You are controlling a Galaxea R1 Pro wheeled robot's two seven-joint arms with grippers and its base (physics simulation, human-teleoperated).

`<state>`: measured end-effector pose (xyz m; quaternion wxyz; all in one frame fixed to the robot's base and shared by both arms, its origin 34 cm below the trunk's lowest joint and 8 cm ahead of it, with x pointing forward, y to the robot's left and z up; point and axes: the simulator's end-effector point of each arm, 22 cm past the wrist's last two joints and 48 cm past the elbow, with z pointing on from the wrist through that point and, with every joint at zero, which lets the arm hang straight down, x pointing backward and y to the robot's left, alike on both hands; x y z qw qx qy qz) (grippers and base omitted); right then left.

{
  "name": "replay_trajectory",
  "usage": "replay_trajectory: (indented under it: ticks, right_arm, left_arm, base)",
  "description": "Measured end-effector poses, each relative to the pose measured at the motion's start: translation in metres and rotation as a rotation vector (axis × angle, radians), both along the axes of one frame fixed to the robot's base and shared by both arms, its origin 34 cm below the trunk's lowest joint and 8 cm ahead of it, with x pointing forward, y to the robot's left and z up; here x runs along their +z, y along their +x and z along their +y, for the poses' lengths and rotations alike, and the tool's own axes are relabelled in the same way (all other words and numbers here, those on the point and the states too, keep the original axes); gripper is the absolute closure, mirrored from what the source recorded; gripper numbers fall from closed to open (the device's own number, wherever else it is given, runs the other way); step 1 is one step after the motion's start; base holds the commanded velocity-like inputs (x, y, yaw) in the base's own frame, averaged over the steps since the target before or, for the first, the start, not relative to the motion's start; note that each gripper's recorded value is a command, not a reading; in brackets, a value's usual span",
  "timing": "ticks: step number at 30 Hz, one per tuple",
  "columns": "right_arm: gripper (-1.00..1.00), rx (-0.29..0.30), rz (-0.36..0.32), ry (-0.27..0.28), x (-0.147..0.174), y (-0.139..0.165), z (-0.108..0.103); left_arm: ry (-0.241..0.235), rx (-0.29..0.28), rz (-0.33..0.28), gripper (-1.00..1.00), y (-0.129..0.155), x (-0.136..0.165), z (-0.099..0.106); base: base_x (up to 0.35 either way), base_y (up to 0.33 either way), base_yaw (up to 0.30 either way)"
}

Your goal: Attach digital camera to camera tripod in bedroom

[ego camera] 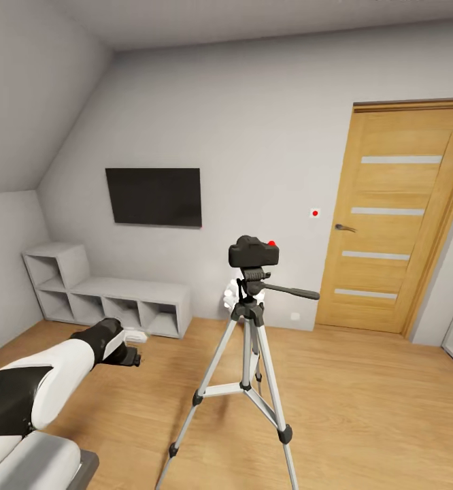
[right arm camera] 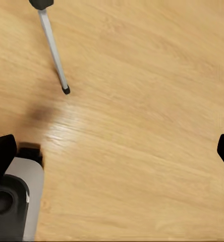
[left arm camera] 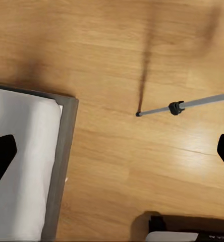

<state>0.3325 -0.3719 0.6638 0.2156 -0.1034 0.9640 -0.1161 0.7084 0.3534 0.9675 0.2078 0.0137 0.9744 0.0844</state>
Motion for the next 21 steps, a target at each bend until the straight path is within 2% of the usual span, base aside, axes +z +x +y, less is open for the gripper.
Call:
replay_trajectory:
  ticks: [8, 13, 18, 21]
  right_arm:
    - [-1.00, -0.009, 0.011, -0.020, -0.002, -0.011, -0.005]
    - [-1.00, -0.010, 0.014, -0.022, -0.003, -0.013, -0.005]
    - [-1.00, -0.012, 0.024, -0.024, -0.004, -0.016, -0.006]
    - [-1.00, -0.023, 0.086, -0.034, -0.010, -0.034, -0.009]
  left_arm:
    - [0.026, 0.032, 0.026, -1.00, -0.020, -0.022, 0.028]
    - [0.030, 0.038, 0.044, -1.00, -0.029, -0.032, 0.033]
    - [0.031, 0.037, 0.087, -1.00, -0.050, -0.057, 0.033]
    - [0.029, 0.034, 0.129, -1.00, -0.071, -0.080, 0.031]
  base:
    - [0.000, 0.000, 0.000]
    - [0.000, 0.000, 0.000]
    - [0.000, 0.000, 0.000]
    - [0.000, 0.000, 0.000]
